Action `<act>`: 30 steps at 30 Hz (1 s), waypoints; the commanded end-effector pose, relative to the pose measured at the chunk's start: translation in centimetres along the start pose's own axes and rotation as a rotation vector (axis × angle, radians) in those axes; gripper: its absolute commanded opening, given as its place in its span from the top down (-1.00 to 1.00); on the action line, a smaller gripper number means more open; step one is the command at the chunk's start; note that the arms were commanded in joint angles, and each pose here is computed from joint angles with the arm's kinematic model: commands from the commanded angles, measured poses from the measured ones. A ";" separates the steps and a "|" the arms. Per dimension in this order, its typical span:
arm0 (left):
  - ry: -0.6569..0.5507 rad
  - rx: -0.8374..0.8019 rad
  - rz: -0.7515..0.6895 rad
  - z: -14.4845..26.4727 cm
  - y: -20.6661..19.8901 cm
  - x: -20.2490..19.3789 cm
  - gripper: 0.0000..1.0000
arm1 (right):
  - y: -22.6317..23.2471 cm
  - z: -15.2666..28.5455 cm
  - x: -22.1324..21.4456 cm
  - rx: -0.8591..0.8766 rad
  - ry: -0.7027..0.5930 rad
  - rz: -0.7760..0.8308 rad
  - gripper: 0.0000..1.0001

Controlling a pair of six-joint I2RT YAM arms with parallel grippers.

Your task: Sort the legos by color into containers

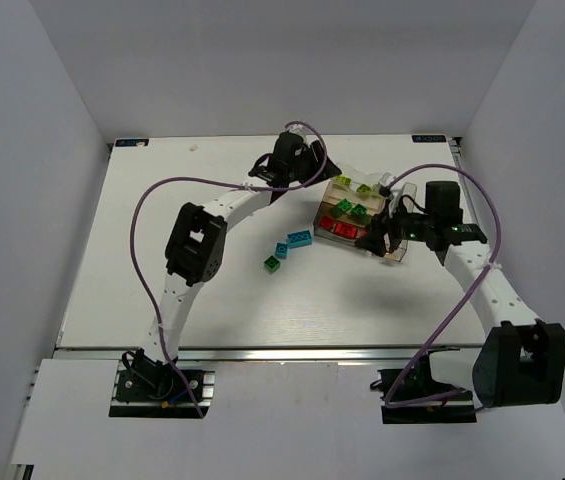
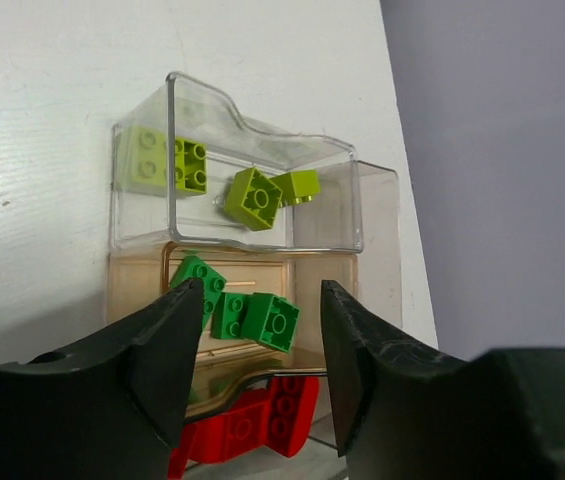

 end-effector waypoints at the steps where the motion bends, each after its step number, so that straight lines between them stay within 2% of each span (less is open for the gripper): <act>1: -0.187 -0.060 -0.075 6.3 -5.9 7.5 -0.19 | 2.1 -1.1 0.7 0.226 -0.025 0.166 -0.21; 2: -0.173 -0.013 -0.078 7.1 -4.8 7.1 0.02 | 1.9 -1.7 0.3 0.253 -0.008 0.197 -0.06; 3: -0.223 -0.005 -0.090 9.8 -5.9 9.0 0.22 | 2.4 -2.3 0.6 0.283 0.010 0.216 0.04; 4: -0.242 0.047 -0.110 11.0 -5.5 9.1 0.44 | 2.8 -3.5 0.1 0.319 0.042 0.214 0.26; 6: -0.220 0.156 -0.103 13.6 -2.5 7.6 0.95 | 3.5 -5.1 0.0 0.333 0.090 0.228 0.49; 7: -0.272 0.142 -0.136 17.3 -4.4 8.5 0.99 | 4.1 -6.6 -0.1 0.352 0.120 0.234 0.54; 8: -0.291 0.184 -0.135 19.0 -3.5 8.3 0.99 | 4.2 -7.4 -0.3 0.345 0.142 0.226 0.53; 9: -0.217 0.232 -0.123 19.8 -1.1 4.8 0.84 | 4.9 -8.4 -0.7 0.326 0.189 0.198 0.47; 10: -0.292 0.236 -0.131 23.5 -2.2 5.6 0.68 | 5.5 -9.9 -1.3 0.335 0.228 0.184 0.22; 11: -0.299 0.260 -0.123 25.1 -1.4 4.8 0.46 | 5.6 -10.6 -1.7 0.312 0.258 0.152 0.10; 12: -0.251 0.305 -0.110 26.2 0.4 2.0 0.02 | 5.9 -11.5 -2.4 0.260 0.310 0.101 0.04; 14: -0.286 0.312 -0.101 30.4 -0.2 1.0 -0.24 | 6.2 -13.1 -3.6 0.236 0.399 0.053 -0.20; 15: -0.296 0.338 -0.090 31.6 0.1 0.3 -0.28 | 6.4 -13.6 -4.1 0.212 0.432 0.042 -0.23; 16: -0.258 0.379 -0.060 32.5 1.3 -1.7 -0.34 | 6.9 -14.4 -4.6 0.205 0.463 0.009 -0.27; 17: -0.313 0.365 -0.053 34.7 0.5 -1.7 -0.35 | 6.9 -14.8 -4.4 0.191 0.458 0.010 -0.33; 19: -0.307 0.399 -0.005 36.2 1.4 -3.6 -0.37 | 7.7 -15.8 -4.6 0.144 0.466 -0.016 -0.39; 23: -0.412 0.398 0.047 40.3 1.0 -4.6 -0.38 | 8.1 -18.2 -3.8 0.002 0.483 -0.029 -0.55; 26: -0.447 0.430 0.065 42.0 1.3 -5.1 -0.40 | 8.9 -19.6 -4.0 -0.005 0.498 -0.046 -0.58; 30: -0.432 0.470 0.066 43.0 1.4 -5.5 -0.41 | 10.0 -21.3 -4.7 0.002 0.504 -0.035 -0.61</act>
Point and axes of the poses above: each gripper's point midway between its finger pads, its own z axis back along the fingers, its own y axis along the line the jaws close on, x = y × z, the point moved 6 cm from there along z, back along the fingers, and after that the axes turned 7 degrees about -z, right-handed, at the moved point
